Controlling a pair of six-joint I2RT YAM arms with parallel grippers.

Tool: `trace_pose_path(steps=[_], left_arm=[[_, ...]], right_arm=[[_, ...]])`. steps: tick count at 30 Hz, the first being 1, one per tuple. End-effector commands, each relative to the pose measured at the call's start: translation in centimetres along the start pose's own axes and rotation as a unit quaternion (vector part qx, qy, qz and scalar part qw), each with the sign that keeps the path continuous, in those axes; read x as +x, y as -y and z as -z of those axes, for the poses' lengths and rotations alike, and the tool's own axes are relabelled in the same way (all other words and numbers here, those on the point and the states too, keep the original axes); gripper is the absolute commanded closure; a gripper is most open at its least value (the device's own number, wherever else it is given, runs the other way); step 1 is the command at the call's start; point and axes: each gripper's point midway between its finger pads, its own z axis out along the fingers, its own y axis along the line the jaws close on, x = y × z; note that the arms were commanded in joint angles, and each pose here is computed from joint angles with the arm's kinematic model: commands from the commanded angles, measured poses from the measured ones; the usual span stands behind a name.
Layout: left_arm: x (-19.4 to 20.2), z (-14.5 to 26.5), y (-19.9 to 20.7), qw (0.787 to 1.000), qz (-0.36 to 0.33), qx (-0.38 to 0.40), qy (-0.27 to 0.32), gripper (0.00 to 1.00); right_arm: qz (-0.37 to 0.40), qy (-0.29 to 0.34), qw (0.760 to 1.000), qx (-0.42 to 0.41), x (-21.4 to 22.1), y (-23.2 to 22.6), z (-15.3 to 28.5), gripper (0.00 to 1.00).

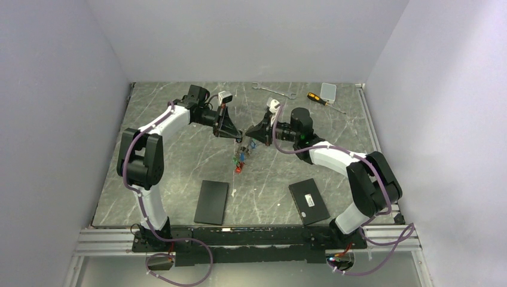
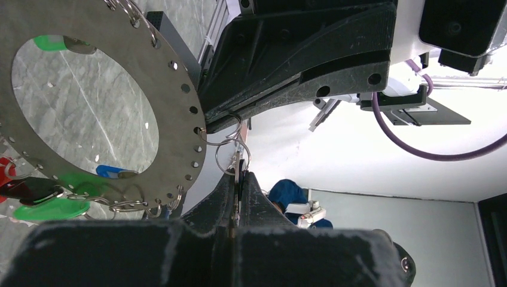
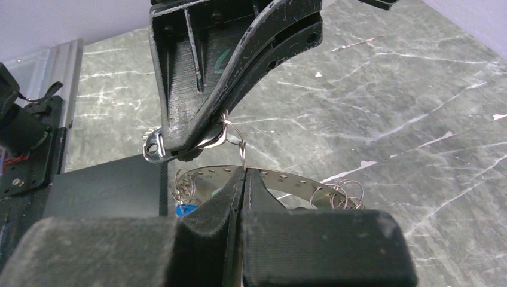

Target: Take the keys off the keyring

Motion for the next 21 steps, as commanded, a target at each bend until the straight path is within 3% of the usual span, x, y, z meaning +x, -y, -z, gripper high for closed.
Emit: trace_pose_path(steps=[1,21], left_arm=[[0.6,0.8,4.2,0.998,-0.055,0.038,-0.01,1.0],[0.8,0.0,4.1,0.996,-0.087,0.011,-0.024,1.0]], right_arm=[[0.045,0.006,0.998,0.046,-2.2,2.0,-0.4,1.0],[0.037,-0.045,0.997,0.046,-1.8,0.7,-2.0,1.0]])
